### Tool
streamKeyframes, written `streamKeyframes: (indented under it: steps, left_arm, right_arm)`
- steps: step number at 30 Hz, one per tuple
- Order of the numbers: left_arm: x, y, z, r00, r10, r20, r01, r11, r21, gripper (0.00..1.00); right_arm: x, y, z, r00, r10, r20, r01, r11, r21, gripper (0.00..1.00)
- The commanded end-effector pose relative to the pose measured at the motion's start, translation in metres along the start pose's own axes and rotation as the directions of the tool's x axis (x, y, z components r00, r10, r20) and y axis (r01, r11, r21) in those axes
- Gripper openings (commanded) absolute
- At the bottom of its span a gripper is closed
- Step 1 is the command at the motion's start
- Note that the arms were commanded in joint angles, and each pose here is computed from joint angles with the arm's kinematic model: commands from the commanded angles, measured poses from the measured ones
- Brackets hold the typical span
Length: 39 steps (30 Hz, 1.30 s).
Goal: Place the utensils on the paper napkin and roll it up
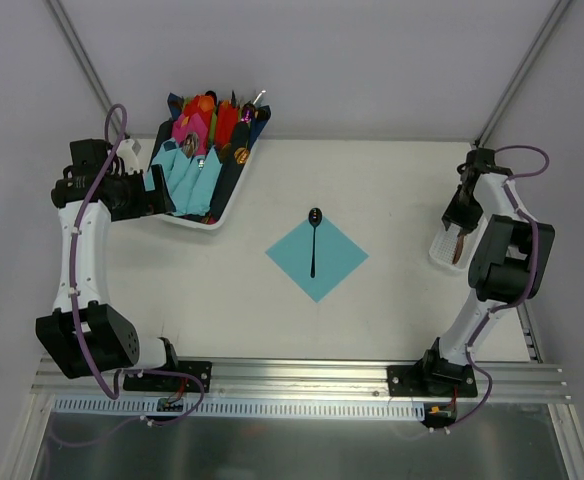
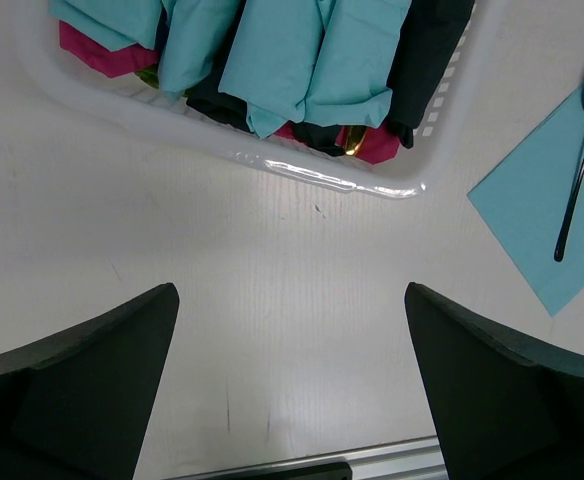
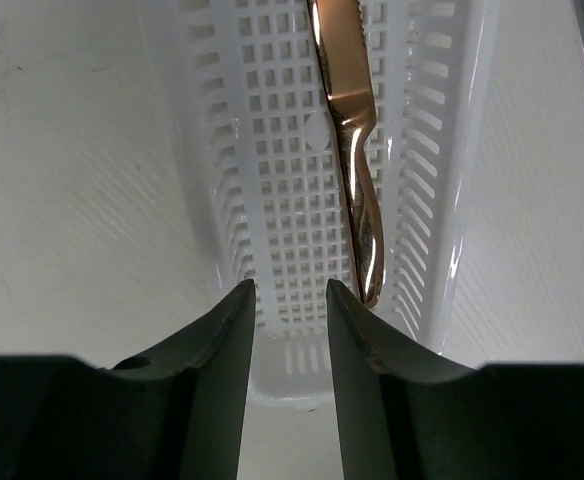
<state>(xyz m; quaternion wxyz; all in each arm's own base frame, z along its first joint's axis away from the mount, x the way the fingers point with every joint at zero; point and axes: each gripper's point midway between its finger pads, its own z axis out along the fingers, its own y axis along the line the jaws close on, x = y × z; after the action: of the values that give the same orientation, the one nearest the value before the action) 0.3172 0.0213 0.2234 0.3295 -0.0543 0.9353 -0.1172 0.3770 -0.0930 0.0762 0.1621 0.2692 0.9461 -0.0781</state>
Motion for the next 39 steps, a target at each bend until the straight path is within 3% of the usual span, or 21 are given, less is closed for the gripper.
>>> streamKeyframes:
  steps: [1,20,39]
  left_arm:
    - [-0.014,-0.008,-0.004,0.999,0.029,0.018,-0.030,0.999,0.044,0.99]
    - [-0.014,-0.011,-0.005,0.999,0.033,0.000,-0.033,0.997,0.063,0.99]
    - [-0.019,-0.006,-0.004,0.999,0.036,0.000,-0.036,0.999,0.037,0.99]
  right_arm:
    - [-0.005,-0.009,0.003,1.000,0.001,0.018,-0.002,0.999,0.045,0.38]
    - [0.020,-0.025,0.040,0.995,0.098,-0.033,-0.096,0.995,0.034,0.43]
    - [-0.020,-0.019,0.043,0.992,0.125,0.027,-0.126,0.992,0.013,0.48]
